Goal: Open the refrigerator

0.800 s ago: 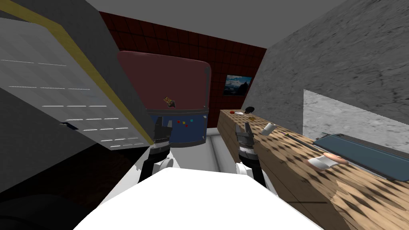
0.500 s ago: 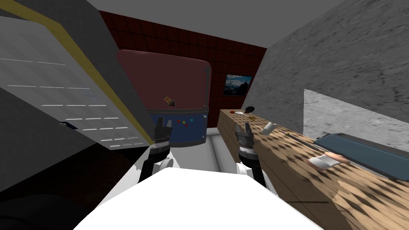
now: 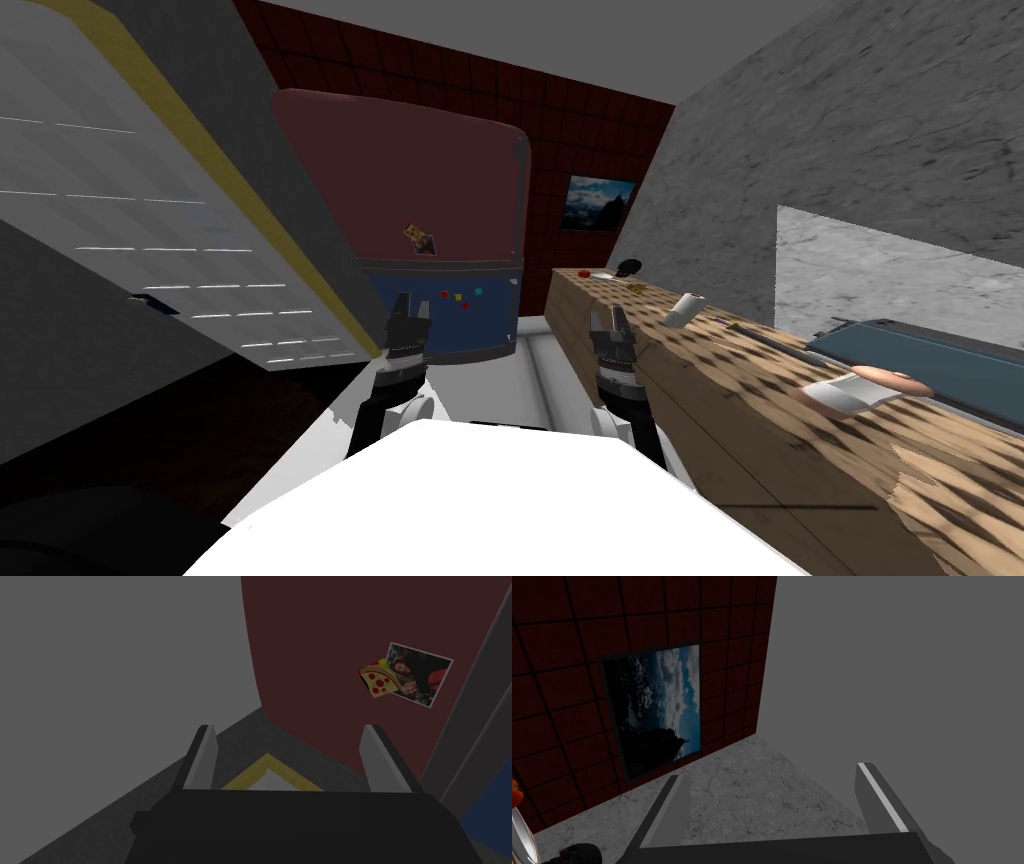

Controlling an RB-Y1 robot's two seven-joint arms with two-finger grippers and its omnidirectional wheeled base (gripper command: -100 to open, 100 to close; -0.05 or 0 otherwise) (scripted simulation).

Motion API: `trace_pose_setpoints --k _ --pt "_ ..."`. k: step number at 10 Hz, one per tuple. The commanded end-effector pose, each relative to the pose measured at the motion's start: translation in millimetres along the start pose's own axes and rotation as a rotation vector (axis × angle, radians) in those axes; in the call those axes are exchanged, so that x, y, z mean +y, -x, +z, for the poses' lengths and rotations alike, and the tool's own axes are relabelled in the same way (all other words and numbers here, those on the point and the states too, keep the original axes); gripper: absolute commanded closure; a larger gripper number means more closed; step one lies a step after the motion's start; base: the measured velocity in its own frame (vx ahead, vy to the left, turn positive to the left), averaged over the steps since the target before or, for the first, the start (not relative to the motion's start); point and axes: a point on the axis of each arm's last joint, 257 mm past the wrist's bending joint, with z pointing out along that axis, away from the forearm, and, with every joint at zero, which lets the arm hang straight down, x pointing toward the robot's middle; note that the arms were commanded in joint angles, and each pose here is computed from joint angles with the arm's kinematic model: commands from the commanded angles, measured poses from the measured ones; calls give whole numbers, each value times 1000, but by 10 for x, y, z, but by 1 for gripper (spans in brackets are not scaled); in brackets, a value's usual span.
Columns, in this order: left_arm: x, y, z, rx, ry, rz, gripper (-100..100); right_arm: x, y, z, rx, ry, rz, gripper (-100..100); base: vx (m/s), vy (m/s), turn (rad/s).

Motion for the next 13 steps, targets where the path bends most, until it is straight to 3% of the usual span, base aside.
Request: trace_pose_setpoints --k 1,2,7,10,13 --pt "0 0 0 0 0 0 0 0 0 0 0 0 0 0 0 0 0" --pt "51 -56 -1 43 5 19 -100 0 0 0 0 0 0 0 10 -3 -23" --pt "453 -196 4 171 51 117 -100 -3 0 -1 0 -1 0 0 20 -4 -60" --pt "814 -205 36 214 91 191 -100 -3 0 -1 0 -1 0 0 47 5 -103" --pt "1078 -187 71 232 121 243 -100 -3 0 -2 0 -1 0 0 43 3 -69"
